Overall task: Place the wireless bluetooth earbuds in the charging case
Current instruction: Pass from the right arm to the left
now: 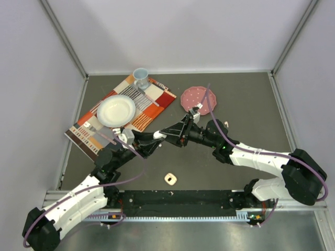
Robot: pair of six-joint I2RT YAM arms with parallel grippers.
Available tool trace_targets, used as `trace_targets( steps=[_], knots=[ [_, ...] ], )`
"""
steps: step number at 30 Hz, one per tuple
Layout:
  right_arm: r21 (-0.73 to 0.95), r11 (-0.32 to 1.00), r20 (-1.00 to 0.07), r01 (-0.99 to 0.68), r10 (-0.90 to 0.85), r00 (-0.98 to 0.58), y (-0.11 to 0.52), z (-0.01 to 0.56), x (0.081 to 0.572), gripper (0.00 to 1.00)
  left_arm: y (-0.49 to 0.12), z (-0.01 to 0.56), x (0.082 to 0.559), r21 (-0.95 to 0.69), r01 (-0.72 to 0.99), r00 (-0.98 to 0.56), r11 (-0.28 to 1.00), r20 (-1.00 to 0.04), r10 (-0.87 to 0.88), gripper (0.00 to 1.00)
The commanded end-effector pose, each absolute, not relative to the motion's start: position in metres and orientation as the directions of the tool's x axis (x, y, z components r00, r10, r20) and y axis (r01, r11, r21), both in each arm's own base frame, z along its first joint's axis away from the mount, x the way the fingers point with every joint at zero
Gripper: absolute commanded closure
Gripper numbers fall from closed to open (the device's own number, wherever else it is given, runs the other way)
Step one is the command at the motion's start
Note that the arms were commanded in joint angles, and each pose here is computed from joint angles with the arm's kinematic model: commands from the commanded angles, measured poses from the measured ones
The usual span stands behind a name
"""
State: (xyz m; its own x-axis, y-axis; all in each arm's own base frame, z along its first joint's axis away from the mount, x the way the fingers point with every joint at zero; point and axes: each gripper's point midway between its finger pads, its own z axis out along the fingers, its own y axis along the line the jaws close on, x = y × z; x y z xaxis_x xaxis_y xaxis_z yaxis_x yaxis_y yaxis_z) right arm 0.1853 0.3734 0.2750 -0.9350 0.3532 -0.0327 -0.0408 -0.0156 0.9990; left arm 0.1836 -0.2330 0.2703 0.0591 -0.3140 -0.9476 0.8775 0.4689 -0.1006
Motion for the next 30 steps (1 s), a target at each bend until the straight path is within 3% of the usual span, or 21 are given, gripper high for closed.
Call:
trace_targets(
  steps=[1,6,9,12,13,16,20,23,24,26,27,29,30],
  knots=[
    [0.988,-0.108,-0.066,-0.109,0.343,-0.937,0.376,0.314,0.181,0.69,-0.231,0.284,0.179,-0.079,0.884,0.109,0.461,-0.923,-0.368,0.69],
    [0.989,-0.105,-0.063,-0.104,0.343,-0.937,0.376,0.314,0.181,0.69,-0.231,0.286,0.179,-0.077,0.884,0.114,0.461,-0.921,-0.372,0.73],
    [0.989,-0.102,-0.064,-0.104,0.337,-0.939,0.378,0.314,0.181,0.69,-0.232,0.287,0.179,-0.08,0.886,0.109,0.456,-0.921,-0.373,0.64],
    [0.988,-0.107,-0.066,-0.108,0.337,-0.939,0.377,0.315,0.182,0.69,-0.232,0.286,0.18,-0.079,0.886,0.109,0.457,-0.922,-0.371,0.66],
    [0.989,-0.105,-0.064,-0.104,0.335,-0.94,0.378,0.314,0.181,0.69,-0.232,0.286,0.179,-0.078,0.887,0.109,0.456,-0.922,-0.371,0.75],
    [0.989,-0.107,-0.063,-0.104,0.334,-0.94,0.378,0.314,0.181,0.69,-0.232,0.285,0.18,-0.08,0.887,0.107,0.456,-0.923,-0.369,0.8],
    [0.989,-0.105,-0.062,-0.103,0.334,-0.941,0.378,0.313,0.181,0.67,-0.232,0.287,0.179,-0.079,0.886,0.11,0.456,-0.921,-0.374,1.0],
    [0.988,-0.085,-0.092,-0.127,0.332,-0.939,0.378,0.31,0.18,0.43,-0.231,0.289,0.178,-0.075,0.889,0.115,0.451,-0.918,-0.379,1.0],
    [0.988,-0.038,-0.126,-0.148,0.34,-0.932,0.378,0.303,0.182,0.3,-0.231,0.288,0.177,-0.074,0.89,0.116,0.45,-0.918,-0.379,1.0],
    [0.98,0.009,-0.186,-0.196,0.36,-0.914,0.373,0.303,0.183,0.13,-0.228,0.29,0.175,-0.061,0.889,0.134,0.454,-0.913,-0.386,1.0],
    [0.962,0.069,-0.271,-0.265,0.378,-0.885,0.369,0.298,0.188,0.05,-0.227,0.29,0.174,-0.058,0.887,0.14,0.458,-0.911,-0.388,1.0],
    [0.93,0.111,-0.363,-0.35,0.417,-0.833,0.357,0.314,0.19,0.02,-0.222,0.29,0.171,-0.052,0.882,0.157,0.469,-0.905,-0.395,1.0],
    [0.884,0.183,-0.467,-0.43,0.405,-0.786,0.351,0.316,0.191,0.01,-0.22,0.29,0.17,-0.051,0.879,0.164,0.473,-0.901,-0.402,1.0]
  ],
)
